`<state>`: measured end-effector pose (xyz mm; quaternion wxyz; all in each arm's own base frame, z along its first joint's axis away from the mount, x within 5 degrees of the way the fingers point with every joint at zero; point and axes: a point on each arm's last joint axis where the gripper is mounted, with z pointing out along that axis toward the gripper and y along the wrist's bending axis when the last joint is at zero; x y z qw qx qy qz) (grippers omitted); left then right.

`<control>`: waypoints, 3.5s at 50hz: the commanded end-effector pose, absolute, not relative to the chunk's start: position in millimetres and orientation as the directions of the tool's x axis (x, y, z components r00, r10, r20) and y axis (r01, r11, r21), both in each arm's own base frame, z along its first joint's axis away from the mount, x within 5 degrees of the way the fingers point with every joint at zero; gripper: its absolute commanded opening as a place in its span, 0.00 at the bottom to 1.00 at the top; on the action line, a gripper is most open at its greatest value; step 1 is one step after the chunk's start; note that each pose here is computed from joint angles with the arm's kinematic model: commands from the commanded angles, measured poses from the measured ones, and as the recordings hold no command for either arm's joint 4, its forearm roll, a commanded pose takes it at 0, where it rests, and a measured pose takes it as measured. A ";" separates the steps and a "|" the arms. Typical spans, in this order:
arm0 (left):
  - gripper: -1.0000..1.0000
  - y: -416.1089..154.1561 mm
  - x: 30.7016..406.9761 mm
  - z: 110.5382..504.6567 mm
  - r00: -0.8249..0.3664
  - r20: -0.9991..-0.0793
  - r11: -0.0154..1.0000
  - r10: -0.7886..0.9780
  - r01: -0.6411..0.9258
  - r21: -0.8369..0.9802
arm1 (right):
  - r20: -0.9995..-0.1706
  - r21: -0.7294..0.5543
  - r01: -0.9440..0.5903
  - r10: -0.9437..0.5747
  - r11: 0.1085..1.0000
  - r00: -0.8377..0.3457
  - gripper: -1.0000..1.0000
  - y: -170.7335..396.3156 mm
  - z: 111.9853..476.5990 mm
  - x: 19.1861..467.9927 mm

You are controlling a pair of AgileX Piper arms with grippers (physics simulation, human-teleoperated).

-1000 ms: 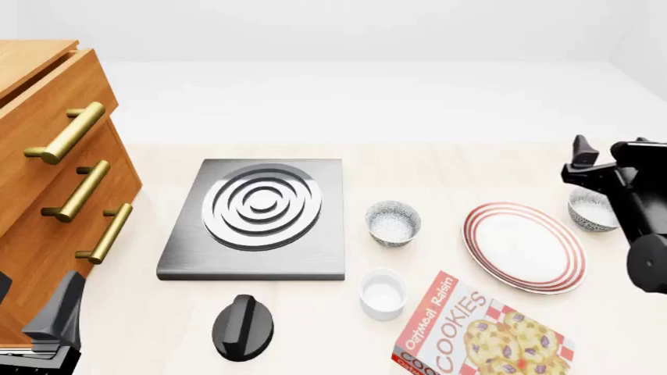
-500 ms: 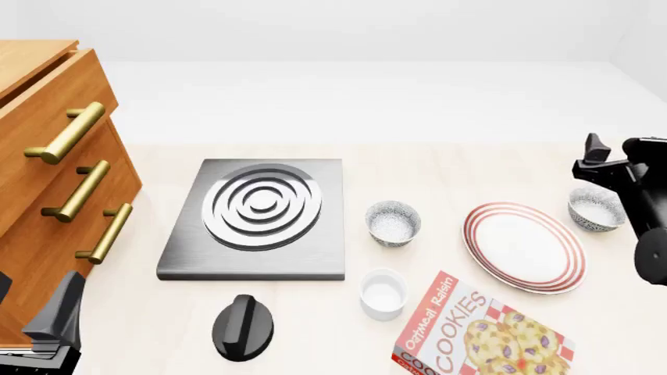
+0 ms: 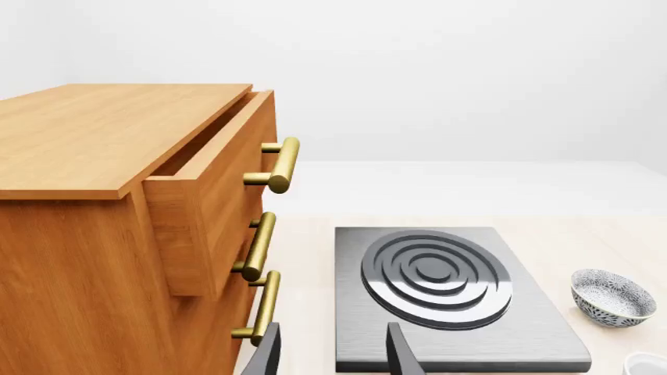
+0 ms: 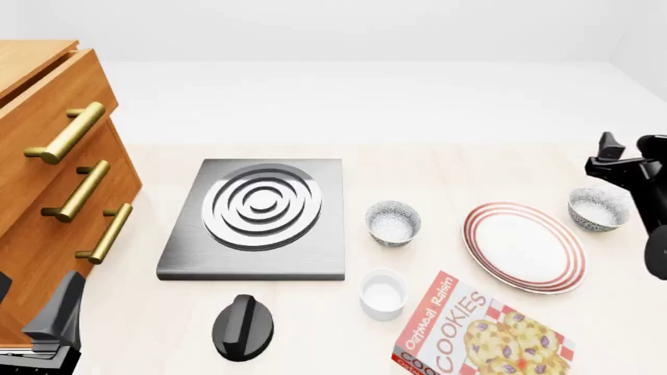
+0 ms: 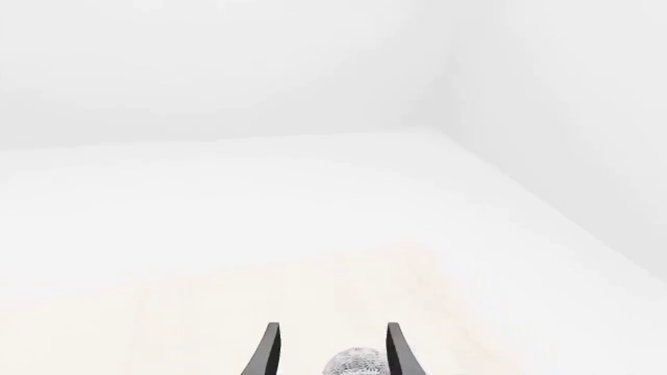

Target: Pick the akita bowl next to the plate and place it on the plate.

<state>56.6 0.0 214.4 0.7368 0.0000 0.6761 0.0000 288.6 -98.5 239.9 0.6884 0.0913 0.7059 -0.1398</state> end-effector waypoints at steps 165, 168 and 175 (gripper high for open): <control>1.00 0.0 56.6 214.4 0.086 -0.996 1.000 0.000 0.000 0.000 | -0.971 0.095 0.502 0.191 0.859 -0.143 1.00 -165.0 189.4 296.6; 1.00 0.0 56.6 214.4 0.086 -0.996 1.000 0.000 0.000 0.000 | -0.970 0.100 0.503 0.198 0.858 -0.145 1.00 -165.3 189.3 297.5; 1.00 0.0 56.6 214.4 0.086 -0.996 1.000 0.000 0.000 0.000 | -0.966 0.113 0.505 0.214 0.855 -0.146 1.00 -167.2 188.5 301.5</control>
